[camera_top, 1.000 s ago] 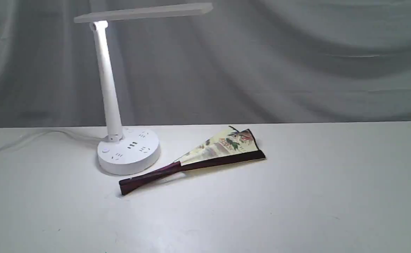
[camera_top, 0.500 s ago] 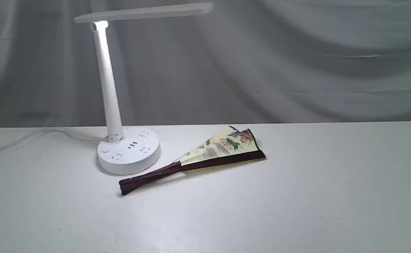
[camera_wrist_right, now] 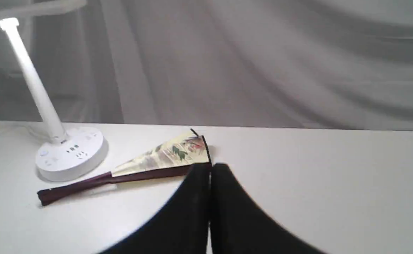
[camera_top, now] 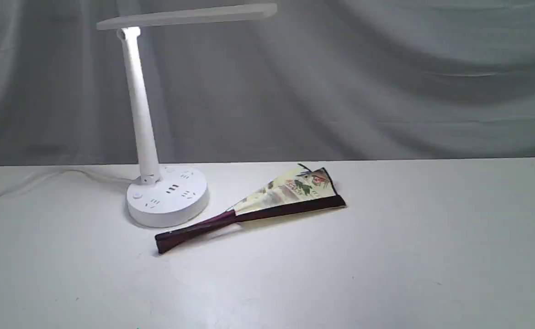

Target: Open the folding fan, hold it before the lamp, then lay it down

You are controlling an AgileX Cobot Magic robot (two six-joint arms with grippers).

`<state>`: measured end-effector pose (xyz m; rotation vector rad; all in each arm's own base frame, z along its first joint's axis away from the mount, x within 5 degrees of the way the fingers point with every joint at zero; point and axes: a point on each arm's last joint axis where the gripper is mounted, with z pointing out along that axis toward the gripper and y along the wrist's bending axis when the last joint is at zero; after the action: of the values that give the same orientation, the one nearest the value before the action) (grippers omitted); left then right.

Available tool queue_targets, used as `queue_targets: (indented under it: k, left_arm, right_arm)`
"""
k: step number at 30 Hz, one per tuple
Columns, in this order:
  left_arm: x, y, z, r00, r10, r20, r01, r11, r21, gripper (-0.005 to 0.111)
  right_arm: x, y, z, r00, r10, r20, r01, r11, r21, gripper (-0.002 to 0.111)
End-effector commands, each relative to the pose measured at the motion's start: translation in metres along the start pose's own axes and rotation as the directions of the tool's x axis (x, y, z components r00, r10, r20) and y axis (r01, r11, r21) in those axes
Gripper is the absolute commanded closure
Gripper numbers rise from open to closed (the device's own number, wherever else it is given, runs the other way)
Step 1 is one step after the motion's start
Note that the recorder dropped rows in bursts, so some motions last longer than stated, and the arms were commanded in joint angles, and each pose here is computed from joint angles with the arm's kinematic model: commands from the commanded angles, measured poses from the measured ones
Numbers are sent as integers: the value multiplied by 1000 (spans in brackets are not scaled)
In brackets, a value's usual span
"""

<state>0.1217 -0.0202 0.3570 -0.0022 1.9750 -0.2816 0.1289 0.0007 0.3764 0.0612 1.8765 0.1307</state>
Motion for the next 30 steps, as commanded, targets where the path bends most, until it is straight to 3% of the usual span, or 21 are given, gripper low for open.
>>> queue_targets:
  k: [1,4,11,18,25,30]
  left_arm:
    - [0,8,21,993,84,-77,-88,995,-53,100]
    - [1,12,36,984,129,-125,-138,988,-68,95]
    - [3,18,73,979,115,-170,-130,988,-81,88]
    - [-2,26,111,990,117,-81,-125,986,-109,88]
    - [6,31,147,947,146,-287,-178,980,-85,88]
    - [8,33,161,929,140,-342,-177,981,-79,88]
  right_arm:
    - [-3,-5,18,1000,-26,-10,26,999,25,108]
    - [0,-8,33,998,-18,-52,20,999,30,108]
    - [9,-17,68,988,-51,-149,61,996,63,108]
    - [9,-28,98,984,-129,-126,143,984,110,108]
    - [24,-35,129,971,-127,-203,151,982,110,108]
    - [42,-40,152,950,-109,-292,145,984,104,108]
